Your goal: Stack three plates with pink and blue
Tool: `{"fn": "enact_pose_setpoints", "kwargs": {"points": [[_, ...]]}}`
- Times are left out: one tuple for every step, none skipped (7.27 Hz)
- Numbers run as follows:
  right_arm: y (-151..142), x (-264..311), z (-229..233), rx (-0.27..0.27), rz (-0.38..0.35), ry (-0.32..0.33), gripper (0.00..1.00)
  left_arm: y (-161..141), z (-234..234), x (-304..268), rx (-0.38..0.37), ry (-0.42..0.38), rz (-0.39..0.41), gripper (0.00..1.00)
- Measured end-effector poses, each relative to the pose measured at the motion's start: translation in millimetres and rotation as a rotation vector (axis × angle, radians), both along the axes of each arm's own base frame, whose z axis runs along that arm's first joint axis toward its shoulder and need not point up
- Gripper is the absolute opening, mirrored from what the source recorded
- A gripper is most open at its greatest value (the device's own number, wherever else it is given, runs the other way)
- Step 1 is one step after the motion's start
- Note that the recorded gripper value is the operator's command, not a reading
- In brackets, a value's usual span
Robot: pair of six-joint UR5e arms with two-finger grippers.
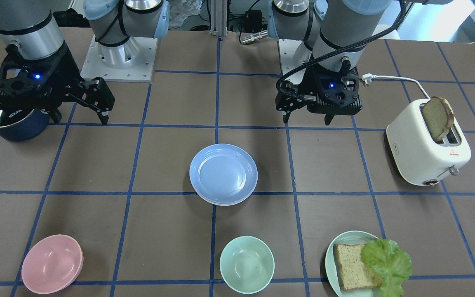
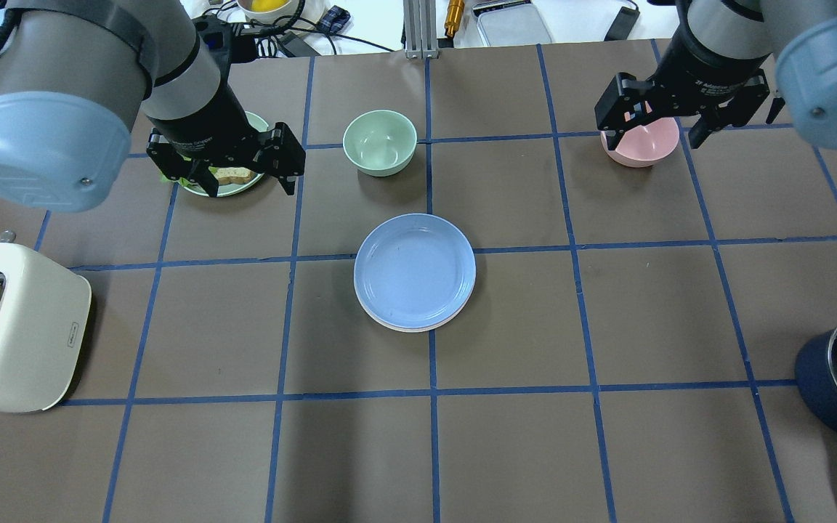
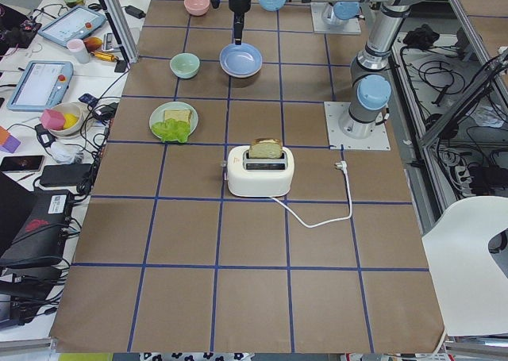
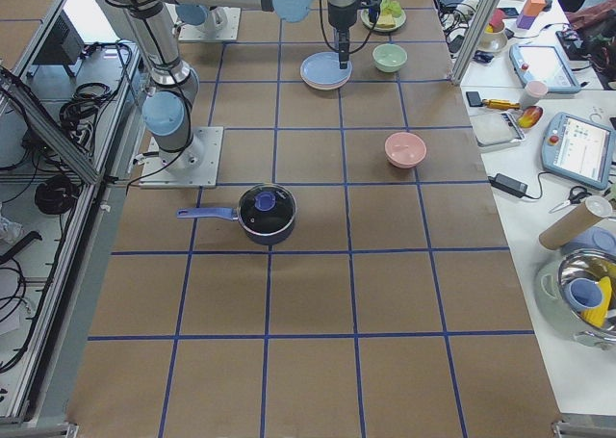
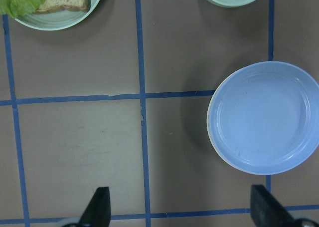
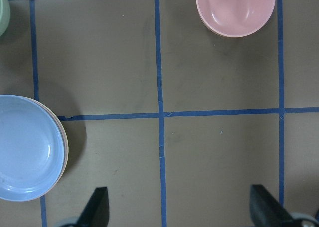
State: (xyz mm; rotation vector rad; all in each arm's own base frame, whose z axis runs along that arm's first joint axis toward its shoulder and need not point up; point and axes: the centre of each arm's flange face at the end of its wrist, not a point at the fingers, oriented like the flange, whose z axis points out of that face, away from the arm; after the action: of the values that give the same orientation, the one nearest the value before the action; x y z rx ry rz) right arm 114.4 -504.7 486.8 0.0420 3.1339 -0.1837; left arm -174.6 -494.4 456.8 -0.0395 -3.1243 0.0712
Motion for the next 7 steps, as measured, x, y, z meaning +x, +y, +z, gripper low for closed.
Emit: {"fn": "enact_pose_setpoints", "kwargs": {"points": [[3.4,4.1,7.9,-0.014,-0.003,0.004,1.0,0.0,0.0,0.0,0.0,0.0,0.0,1.0],[2.7,6.4,14.4,-0.025,-0.002,0.003,1.0,0.0,0.0,0.0,0.0,0.0,0.0,1.0],[0.6,7.9,20.6,-0.037,-0.002,0.001,1.0,0.0,0.0,0.0,0.0,0.0,0.001,1.0],[-1.5,8.2,23.5,-0.044,-0.002,0.0,1.0,0.0,0.0,0.0,0.0,0.0,0.002,1.0],[-2.9,8.2,24.5,-0.049,-0.002,-0.001,1.0,0.0,0.0,0.0,0.0,0.0,0.002,1.0],[-3.8,8.3,24.1,-0.05,-0.003,-0.002,1.0,0.0,0.0,0.0,0.0,0.0,0.003,1.0],[-4.8,8.3,23.4,-0.049,-0.003,-0.004,1.0,0.0,0.0,0.0,0.0,0.0,0.003,1.0]]}}
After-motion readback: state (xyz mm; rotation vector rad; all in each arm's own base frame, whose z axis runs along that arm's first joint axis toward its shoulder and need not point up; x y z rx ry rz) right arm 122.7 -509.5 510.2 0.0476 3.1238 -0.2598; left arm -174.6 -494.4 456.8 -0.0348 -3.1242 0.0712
